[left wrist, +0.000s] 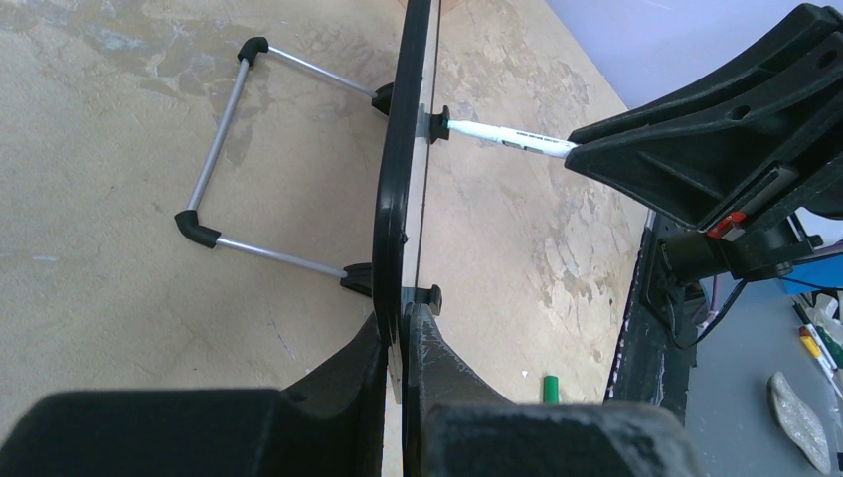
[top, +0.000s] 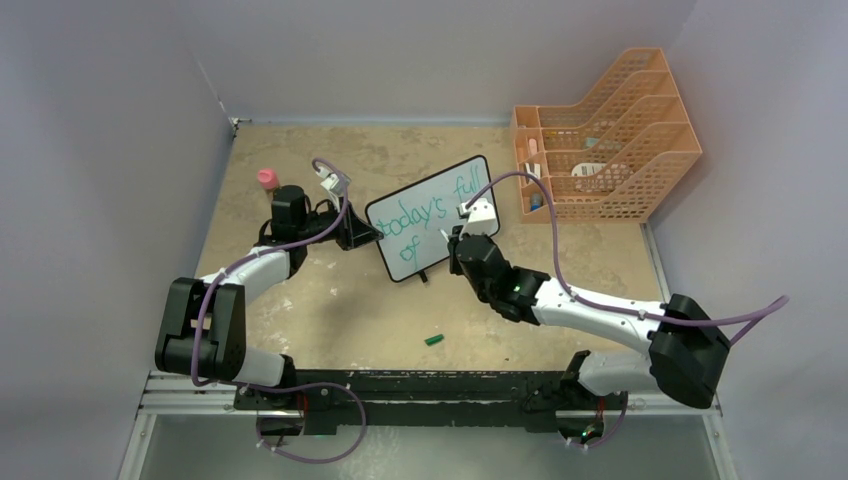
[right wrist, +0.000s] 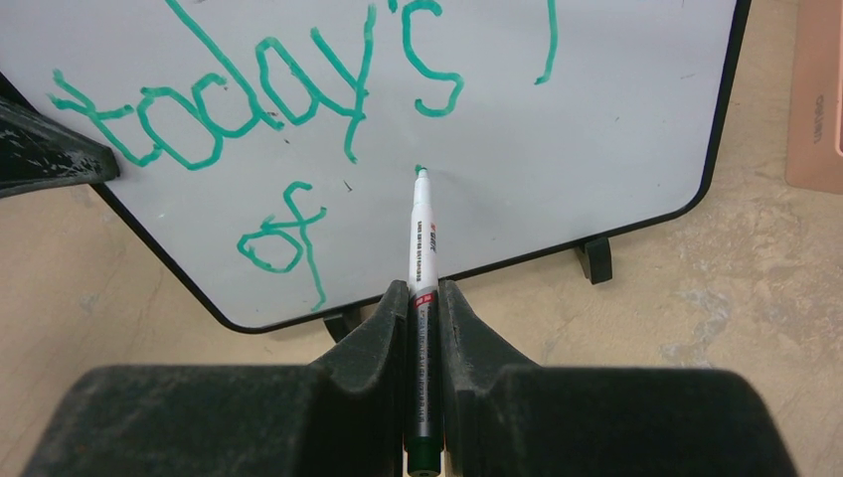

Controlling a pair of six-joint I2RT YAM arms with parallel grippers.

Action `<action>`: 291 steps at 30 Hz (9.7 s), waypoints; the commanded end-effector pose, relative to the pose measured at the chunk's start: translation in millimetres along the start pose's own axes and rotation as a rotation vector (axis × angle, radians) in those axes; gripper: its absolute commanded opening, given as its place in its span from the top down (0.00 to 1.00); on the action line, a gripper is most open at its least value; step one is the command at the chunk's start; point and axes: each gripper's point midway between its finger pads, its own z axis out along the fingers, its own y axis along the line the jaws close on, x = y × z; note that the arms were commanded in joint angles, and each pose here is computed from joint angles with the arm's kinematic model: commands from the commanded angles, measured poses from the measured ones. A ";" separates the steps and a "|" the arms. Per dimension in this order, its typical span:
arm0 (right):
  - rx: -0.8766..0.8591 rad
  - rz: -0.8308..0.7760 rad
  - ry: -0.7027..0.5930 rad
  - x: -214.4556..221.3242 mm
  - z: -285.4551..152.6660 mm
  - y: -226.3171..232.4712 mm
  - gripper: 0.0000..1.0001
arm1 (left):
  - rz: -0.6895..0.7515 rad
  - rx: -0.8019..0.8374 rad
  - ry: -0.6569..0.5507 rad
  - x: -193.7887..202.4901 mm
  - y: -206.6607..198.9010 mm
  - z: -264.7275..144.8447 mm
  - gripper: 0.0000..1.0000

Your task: Write a sentence on the whiteboard

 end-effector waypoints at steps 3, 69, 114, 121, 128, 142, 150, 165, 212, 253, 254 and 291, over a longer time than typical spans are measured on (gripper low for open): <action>0.012 0.019 0.009 4.0 -2.1 -4.9 1.00 | 0.083 0.021 -0.032 -19.5 -6.7 1.0 1.00; 0.012 -0.018 0.073 25.5 4.7 -4.4 1.00 | 0.081 0.022 -0.030 -19.0 -6.6 1.2 1.00; -0.101 0.003 0.071 8.6 8.4 27.7 1.00 | 0.083 0.018 -0.031 -19.1 -6.2 1.0 1.00; -0.102 0.014 0.048 -1.6 1.7 25.9 1.00 | 0.085 0.013 -0.033 -20.1 -5.7 0.8 1.00; -0.091 0.008 0.038 -6.4 -10.9 14.9 1.00 | 0.086 0.006 -0.032 -20.1 -4.3 1.0 1.00; -0.035 0.022 -0.003 -13.2 0.2 -4.1 1.00 | 0.085 0.006 -0.031 -19.9 -4.1 1.1 1.00; -0.039 0.024 -0.007 -14.3 3.7 -3.3 1.00 | 0.087 0.008 -0.032 -20.9 -4.9 0.9 1.00; 0.010 0.037 -0.003 -10.9 10.2 -11.5 1.00 | 0.085 0.011 -0.030 -20.2 -5.2 0.9 1.00; -0.004 0.037 0.057 7.6 10.9 -12.1 1.00 | 0.085 0.011 -0.029 -19.7 -5.3 0.8 1.00; 0.052 0.058 -0.030 -21.4 15.8 -15.3 1.00 | 0.089 0.019 -0.031 -20.6 -8.2 -0.1 1.00; 0.049 0.057 -0.033 -22.3 15.7 -14.6 1.00 | 0.089 0.019 -0.031 -20.7 -8.2 -0.2 1.00; -0.081 0.011 -0.037 -27.9 5.6 2.5 1.00 | 0.092 0.010 -0.034 -21.7 -7.0 -0.2 1.00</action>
